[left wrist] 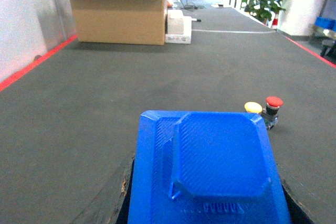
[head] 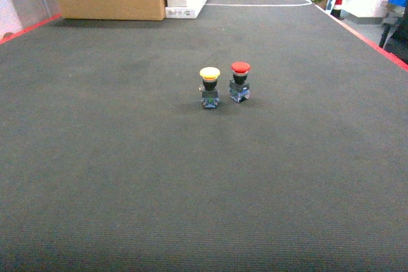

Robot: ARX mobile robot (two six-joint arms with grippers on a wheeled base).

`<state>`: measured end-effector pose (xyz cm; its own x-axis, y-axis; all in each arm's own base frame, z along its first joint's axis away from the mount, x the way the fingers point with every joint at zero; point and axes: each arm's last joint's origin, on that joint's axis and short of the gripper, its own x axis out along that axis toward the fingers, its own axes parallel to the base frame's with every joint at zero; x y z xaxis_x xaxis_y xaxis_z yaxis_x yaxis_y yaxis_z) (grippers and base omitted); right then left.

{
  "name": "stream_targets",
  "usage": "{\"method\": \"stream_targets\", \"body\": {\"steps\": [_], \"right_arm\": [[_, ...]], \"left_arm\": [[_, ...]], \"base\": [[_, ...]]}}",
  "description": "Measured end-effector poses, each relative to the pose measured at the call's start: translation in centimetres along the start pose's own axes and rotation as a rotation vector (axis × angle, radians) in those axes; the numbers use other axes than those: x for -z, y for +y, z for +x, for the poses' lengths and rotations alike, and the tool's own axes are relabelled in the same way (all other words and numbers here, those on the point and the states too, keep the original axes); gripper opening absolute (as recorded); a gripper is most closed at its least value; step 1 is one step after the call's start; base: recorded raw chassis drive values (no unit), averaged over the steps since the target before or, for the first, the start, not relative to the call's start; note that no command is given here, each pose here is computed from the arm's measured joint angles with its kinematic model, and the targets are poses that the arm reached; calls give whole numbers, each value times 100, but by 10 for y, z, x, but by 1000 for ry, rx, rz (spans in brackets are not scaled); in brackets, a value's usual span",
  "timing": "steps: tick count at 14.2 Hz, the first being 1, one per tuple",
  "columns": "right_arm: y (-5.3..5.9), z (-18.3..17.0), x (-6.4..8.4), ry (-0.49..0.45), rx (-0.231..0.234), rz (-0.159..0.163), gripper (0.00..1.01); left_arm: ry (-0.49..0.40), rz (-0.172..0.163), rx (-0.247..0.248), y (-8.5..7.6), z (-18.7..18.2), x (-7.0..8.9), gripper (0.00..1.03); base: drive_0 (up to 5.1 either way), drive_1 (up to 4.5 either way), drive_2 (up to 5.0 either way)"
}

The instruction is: Pick blue part to blue bin on bottom shelf

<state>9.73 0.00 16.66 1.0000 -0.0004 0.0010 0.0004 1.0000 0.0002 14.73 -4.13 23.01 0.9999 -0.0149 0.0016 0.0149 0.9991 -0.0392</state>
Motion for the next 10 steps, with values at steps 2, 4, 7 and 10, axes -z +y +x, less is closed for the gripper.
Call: {"method": "stream_targets", "body": {"steps": [2,4,7,10], "right_arm": [[0,0,0,0,0,0,98],[0,0,0,0,0,0,98],[0,0,0,0,0,0,98],[0,0,0,0,0,0,98]], "left_arm": [[-49,-30,-33,4,-33,-9,45],[-81,-48,-35,7,-46,-10,45],[-37,-48,-60,9,-42,-1,45],[-40,-53,-58,9,-42,-1,45]], "base": [[0,0,0],[0,0,0],[0,0,0],[0,0,0]]}}
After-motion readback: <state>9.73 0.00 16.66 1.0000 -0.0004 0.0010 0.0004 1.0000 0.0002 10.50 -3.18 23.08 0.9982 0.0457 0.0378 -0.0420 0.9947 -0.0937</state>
